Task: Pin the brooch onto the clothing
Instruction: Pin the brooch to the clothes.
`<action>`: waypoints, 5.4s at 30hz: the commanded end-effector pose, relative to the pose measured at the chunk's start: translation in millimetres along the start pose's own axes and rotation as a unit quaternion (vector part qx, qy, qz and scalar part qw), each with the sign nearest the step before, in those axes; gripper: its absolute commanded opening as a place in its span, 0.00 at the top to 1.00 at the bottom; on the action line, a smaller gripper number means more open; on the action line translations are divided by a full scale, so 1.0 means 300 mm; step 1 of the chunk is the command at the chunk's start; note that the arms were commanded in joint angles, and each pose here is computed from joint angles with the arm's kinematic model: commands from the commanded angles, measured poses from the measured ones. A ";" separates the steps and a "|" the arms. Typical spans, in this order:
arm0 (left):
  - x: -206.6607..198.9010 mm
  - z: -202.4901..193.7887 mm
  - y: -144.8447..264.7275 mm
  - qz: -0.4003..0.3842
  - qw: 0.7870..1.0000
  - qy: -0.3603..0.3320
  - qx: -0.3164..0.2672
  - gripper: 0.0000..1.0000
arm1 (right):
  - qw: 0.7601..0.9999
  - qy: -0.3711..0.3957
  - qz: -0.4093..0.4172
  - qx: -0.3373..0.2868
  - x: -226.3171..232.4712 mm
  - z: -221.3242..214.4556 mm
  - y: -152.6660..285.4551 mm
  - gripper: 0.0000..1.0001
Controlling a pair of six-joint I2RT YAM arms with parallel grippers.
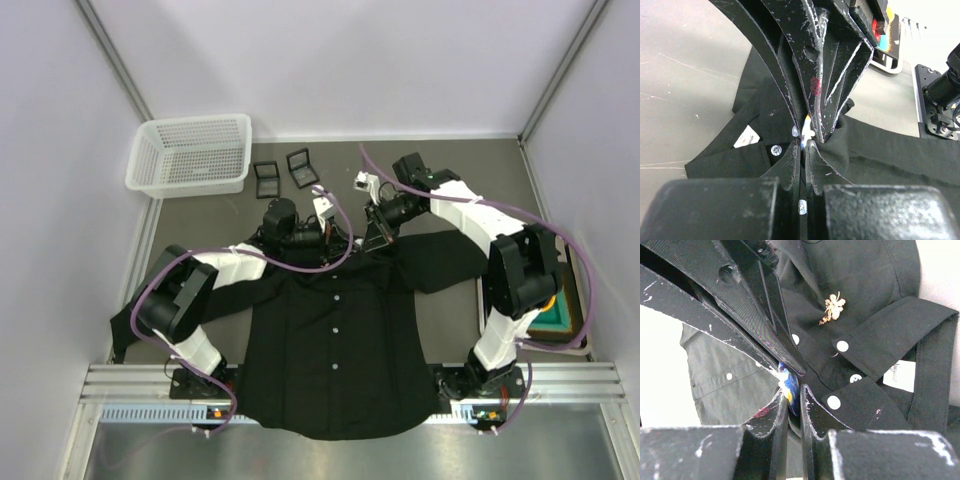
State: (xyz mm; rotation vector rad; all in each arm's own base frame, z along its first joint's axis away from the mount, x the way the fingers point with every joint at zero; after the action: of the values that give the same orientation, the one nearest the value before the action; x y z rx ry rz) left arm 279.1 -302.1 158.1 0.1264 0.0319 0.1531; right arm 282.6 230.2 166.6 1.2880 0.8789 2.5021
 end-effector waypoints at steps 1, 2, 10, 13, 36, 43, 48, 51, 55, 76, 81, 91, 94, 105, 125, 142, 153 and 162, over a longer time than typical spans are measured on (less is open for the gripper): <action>-0.107 0.162 -0.042 -0.080 0.989 -0.108 -0.058 1.00 | 0.999 0.028 -0.003 -0.022 0.022 0.092 -0.011 1.00; -0.110 0.157 -0.046 -0.081 0.989 -0.107 -0.054 1.00 | 0.999 0.029 -0.003 -0.018 0.024 0.090 -0.016 1.00; -0.118 0.153 -0.054 -0.091 0.988 -0.111 -0.053 1.00 | 0.999 0.048 -0.018 -0.009 0.020 0.088 -0.025 0.99; -0.121 0.147 -0.053 -0.095 0.988 -0.114 -0.050 1.00 | 0.998 0.052 -0.028 -0.010 0.010 0.092 -0.021 0.99; -0.146 0.145 -0.019 -0.070 0.986 -0.149 -0.032 1.00 | 0.988 -0.118 -0.078 -0.056 -0.056 0.154 0.022 1.00; -0.153 0.148 -0.002 -0.061 0.985 -0.157 -0.033 1.00 | 0.984 -0.145 -0.075 -0.072 -0.092 0.159 0.060 1.00; -0.152 0.153 -0.001 -0.057 0.986 -0.155 -0.036 1.00 | 0.980 -0.167 -0.057 -0.086 -0.099 0.158 0.073 1.00; -0.152 0.155 0.001 -0.051 0.987 -0.148 -0.042 1.00 | 0.981 -0.151 -0.052 -0.109 -0.094 0.166 0.090 1.00; -0.153 0.160 0.008 -0.044 0.987 -0.146 -0.048 1.00 | 0.979 -0.150 -0.060 -0.125 -0.108 0.169 0.112 1.00; -0.113 0.161 0.025 -0.024 0.992 -0.114 -0.056 1.00 | 0.986 0.015 -0.003 -0.163 -0.021 0.130 0.149 1.00; -0.113 0.164 0.024 -0.025 0.991 -0.117 -0.058 1.00 | 0.986 0.015 -0.007 -0.164 -0.026 0.132 0.149 1.00; -0.119 0.160 0.028 -0.037 0.991 -0.109 -0.064 1.00 | 0.978 0.113 0.037 -0.171 0.050 0.126 0.175 0.92; -0.110 0.159 0.030 -0.033 0.992 -0.104 -0.066 1.00 | 0.973 0.152 0.032 -0.171 0.048 0.110 0.178 0.89; -0.116 0.161 0.028 -0.052 0.992 -0.086 -0.071 1.00 | 0.965 0.211 0.016 -0.155 0.024 0.046 0.166 0.72; -0.113 0.168 0.015 -0.062 0.994 -0.055 -0.071 1.00 | 0.959 0.234 0.071 -0.141 0.092 0.005 0.141 0.59; -0.114 0.174 0.011 -0.067 0.994 -0.040 -0.076 1.00 | 0.954 0.240 0.120 -0.130 0.146 -0.017 0.113 0.58; -0.094 0.179 0.017 -0.059 0.995 -0.025 -0.080 1.00 | 0.955 0.247 0.114 -0.117 0.140 -0.053 0.106 0.58; -0.095 0.174 0.024 -0.059 0.995 -0.023 -0.080 1.00 | 0.954 0.255 0.103 -0.120 0.135 -0.059 0.125 0.55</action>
State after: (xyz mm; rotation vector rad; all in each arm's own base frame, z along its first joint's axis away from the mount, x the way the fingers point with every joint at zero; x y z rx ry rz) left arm 249.2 -302.8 189.0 0.0337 0.0578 0.0588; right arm 252.1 209.8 190.4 0.8502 0.5595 2.9840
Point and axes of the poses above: each gripper's point midway between its finger pads, its own y axis back along the fingers, its own x axis along the line the jaws close on, z = x × y, the point moved 4 cm from there along y, back along the fingers, and after that the axes turned 15 degrees about -y, right-handed, at the moved point
